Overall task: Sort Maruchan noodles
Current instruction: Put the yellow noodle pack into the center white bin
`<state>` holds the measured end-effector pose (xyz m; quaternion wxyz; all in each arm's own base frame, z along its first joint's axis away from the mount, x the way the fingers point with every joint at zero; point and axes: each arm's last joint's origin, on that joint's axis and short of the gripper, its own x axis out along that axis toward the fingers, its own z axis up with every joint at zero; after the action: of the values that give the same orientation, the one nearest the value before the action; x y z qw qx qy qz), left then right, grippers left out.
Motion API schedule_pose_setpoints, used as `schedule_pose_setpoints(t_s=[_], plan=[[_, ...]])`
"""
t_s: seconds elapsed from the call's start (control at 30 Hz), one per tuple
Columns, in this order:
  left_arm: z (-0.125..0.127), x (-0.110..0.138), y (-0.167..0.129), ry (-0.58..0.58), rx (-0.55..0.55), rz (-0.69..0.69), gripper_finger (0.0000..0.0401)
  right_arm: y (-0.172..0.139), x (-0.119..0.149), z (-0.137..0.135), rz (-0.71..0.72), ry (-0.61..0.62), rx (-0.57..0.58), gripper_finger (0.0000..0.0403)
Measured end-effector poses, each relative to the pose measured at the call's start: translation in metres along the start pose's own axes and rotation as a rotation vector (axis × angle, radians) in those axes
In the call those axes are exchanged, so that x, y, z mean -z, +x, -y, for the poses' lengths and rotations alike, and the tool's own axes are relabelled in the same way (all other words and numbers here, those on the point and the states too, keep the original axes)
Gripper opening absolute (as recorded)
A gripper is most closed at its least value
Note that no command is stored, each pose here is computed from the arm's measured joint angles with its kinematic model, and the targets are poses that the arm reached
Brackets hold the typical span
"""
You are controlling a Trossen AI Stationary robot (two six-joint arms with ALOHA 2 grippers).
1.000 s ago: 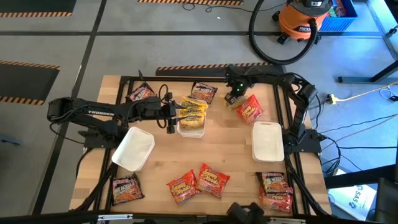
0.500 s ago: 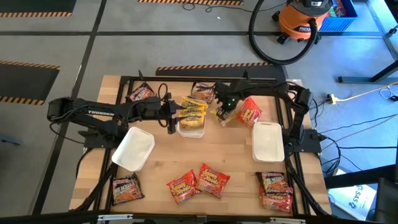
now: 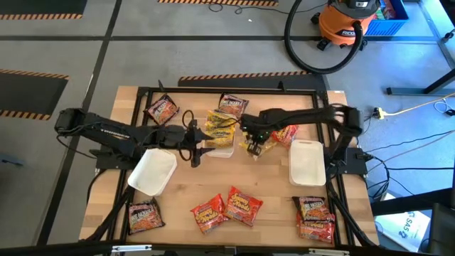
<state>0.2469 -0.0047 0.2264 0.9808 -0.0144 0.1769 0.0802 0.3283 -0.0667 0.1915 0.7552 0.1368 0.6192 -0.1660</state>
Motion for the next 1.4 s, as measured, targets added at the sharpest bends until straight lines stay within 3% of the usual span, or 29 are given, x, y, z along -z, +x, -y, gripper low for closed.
schedule_pose_setpoints(t_s=[0.1,0.23,0.4,0.57,0.87,1.07,1.23,1.4], plan=[[0.013,0.003,0.003,0.009,0.021,0.003,0.0192,-0.021,0.011,0.0,0.074,-0.008,0.045,0.0001],[0.028,0.008,0.012,0.005,0.065,0.019,0.0192,-0.023,0.032,0.011,0.111,0.025,0.06,0.0001],[0.037,0.017,0.022,0.015,0.085,0.008,0.0192,0.001,0.062,0.03,0.063,0.088,0.033,0.0001],[0.035,0.02,0.027,0.016,0.076,0.001,0.0192,0.015,0.074,0.033,0.015,0.091,0.013,0.0001],[0.032,0.019,0.028,0.012,0.063,0.003,0.0192,0.015,0.075,0.013,-0.012,0.105,-0.237,0.0001],[0.032,0.019,0.028,0.013,0.064,0.002,0.0192,0.01,0.073,-0.011,0.011,-0.001,-0.437,0.0001],[0.032,0.019,0.028,0.013,0.071,0.0,0.0192,-0.008,0.065,-0.002,0.056,-0.025,-0.438,0.0001],[0.032,0.02,0.028,0.016,0.071,-0.001,0.0192,-0.027,0.047,0.029,0.19,-0.001,-0.444,0.0001]])
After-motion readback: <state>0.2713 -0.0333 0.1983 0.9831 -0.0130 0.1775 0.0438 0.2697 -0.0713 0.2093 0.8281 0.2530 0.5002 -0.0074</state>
